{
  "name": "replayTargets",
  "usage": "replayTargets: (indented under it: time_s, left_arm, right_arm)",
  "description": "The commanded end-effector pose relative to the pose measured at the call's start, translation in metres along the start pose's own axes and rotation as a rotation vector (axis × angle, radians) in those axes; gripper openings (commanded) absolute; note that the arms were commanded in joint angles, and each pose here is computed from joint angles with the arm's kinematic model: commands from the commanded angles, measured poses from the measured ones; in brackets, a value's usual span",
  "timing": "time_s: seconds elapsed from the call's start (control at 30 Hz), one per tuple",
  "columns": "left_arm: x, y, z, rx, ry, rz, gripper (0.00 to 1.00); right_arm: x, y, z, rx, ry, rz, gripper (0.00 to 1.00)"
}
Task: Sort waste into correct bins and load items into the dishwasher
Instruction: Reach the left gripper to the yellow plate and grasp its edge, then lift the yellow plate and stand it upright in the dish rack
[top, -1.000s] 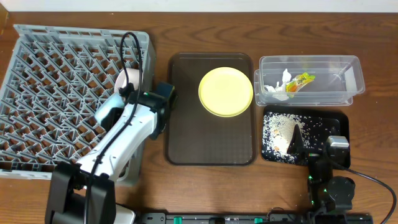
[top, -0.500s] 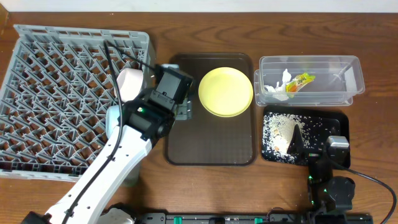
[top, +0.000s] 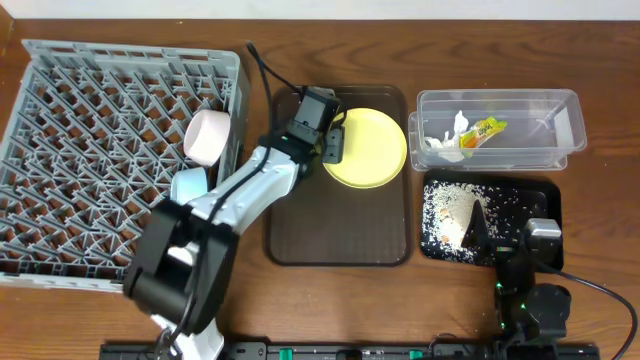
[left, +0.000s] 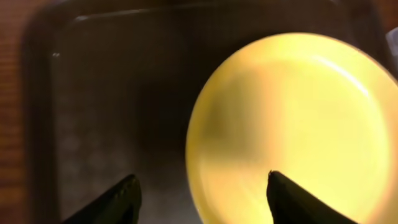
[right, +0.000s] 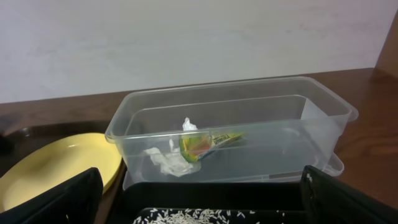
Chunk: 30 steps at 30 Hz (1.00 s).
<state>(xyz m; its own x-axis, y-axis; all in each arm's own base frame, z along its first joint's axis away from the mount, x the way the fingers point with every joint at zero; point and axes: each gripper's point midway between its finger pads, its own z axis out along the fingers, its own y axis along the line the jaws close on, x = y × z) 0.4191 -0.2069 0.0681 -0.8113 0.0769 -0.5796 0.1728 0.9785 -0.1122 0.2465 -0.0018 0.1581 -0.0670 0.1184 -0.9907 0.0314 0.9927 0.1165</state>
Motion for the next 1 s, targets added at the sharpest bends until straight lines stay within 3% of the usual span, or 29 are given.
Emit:
replayTargets:
  time_s: [0.0, 0.17, 0.27, 0.43, 0.5, 0.63, 0.8, 0.97]
  left_arm:
    - [0.013, 0.001, 0.021, 0.0, 0.033, 0.019, 0.59]
    - [0.047, 0.01, 0.051, -0.035, 0.135, 0.027, 0.51]
    - [0.061, 0.009, 0.057, -0.022, 0.183, 0.021, 0.35]
    - [0.047, 0.005, 0.038, 0.0, 0.159, 0.016, 0.09]
    - [0.035, 0.009, 0.022, -0.009, 0.138, 0.009, 0.06]
    - [-0.008, 0.043, -0.037, -0.138, 0.019, 0.041, 0.06]
    - [-0.077, 0.13, -0.199, -0.632, -0.268, 0.247, 0.06]
    - [-0.085, 0.161, -0.268, -0.835, -0.264, 0.458, 0.06]
  right_arm:
    - [0.0, -0.003, 0.0, 0.012, -0.001, -0.01, 0.99]
    - [0.0, -0.003, 0.0, 0.012, -0.001, -0.01, 0.99]
    - [0.0, -0.003, 0.0, 0.012, -0.001, -0.01, 0.99]
    - [0.0, -0.003, 0.0, 0.012, -0.001, -0.01, 0.99]
    - [0.0, -0.003, 0.0, 0.012, -0.001, -0.01, 0.99]
    - [0.0, -0.003, 0.0, 0.012, -0.001, -0.01, 0.99]
    - [0.0, -0.003, 0.0, 0.012, -0.001, -0.01, 0.99]
    - [0.0, -0.003, 0.0, 0.012, -0.001, -0.01, 0.99]
